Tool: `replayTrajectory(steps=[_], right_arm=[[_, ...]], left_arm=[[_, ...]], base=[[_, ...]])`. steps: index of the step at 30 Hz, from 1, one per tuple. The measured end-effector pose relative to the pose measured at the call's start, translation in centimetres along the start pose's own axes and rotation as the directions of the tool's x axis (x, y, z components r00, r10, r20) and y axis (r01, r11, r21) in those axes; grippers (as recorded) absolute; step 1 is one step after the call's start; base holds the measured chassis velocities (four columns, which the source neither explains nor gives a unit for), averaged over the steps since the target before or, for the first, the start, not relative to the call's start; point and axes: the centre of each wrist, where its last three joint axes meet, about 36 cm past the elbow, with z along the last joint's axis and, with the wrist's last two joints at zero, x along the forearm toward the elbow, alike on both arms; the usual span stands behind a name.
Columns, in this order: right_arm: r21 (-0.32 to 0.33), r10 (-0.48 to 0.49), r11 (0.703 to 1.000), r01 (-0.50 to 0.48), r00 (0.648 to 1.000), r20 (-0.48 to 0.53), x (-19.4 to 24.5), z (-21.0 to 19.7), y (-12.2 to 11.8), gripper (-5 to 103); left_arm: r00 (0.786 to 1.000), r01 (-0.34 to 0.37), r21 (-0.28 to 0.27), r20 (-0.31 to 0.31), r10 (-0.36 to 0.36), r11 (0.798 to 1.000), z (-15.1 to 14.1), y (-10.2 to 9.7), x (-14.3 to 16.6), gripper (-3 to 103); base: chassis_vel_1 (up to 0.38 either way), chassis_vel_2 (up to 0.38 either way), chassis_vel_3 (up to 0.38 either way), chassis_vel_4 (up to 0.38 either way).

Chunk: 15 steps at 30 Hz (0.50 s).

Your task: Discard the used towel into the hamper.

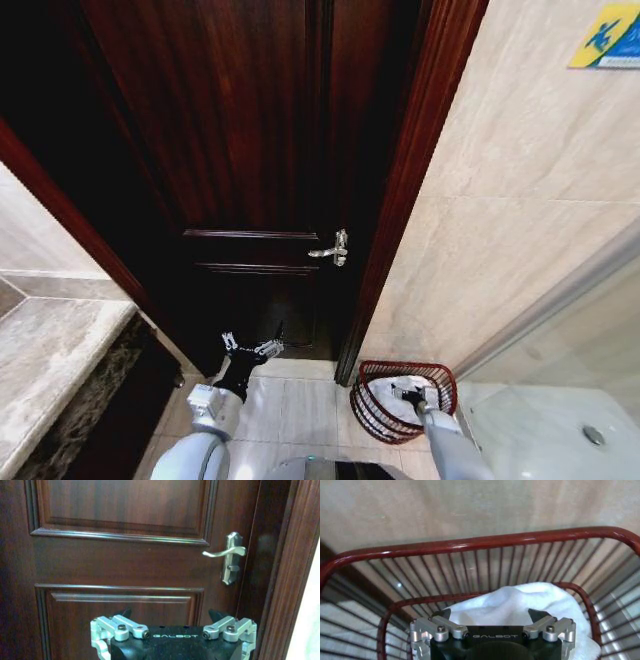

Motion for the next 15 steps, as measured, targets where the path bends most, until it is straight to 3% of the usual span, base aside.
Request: replayTrajectory(steps=[4, 7, 13, 15], right_arm=[[-0.045, 0.017, 0.999, -0.016, 1.000, 0.026, 0.5, -0.5, -0.5, 100], [-0.076, -0.013, 0.997, 0.021, 0.995, 0.101, 1.6, -1.8, -0.8, 100], [-0.042, -0.018, 0.999, 0.029, 0.968, 0.252, 5.7, -1.9, -0.3, 100], [0.016, -0.007, 1.000, 0.002, 0.933, 0.359, 8.5, -1.4, 0.3, 100]], left_arm=[[1.000, 0.000, 0.000, 0.000, 0.000, 1.000, 0.0, 0.0, 0.0, 100], [1.000, 0.000, 0.000, 0.000, 0.000, 1.000, 0.0, 0.0, 0.0, 100], [1.000, 0.000, 0.000, 0.000, 0.000, 1.000, 0.0, 0.0, 0.0, 100], [1.000, 0.000, 0.000, 0.000, 0.000, 1.000, 0.0, 0.0, 0.0, 100]], base=[[0.000, 0.000, 0.000, 0.000], [0.000, 0.000, 0.000, 0.000], [0.000, 0.000, 0.000, 0.000], [0.000, 0.000, 0.000, 0.000]])
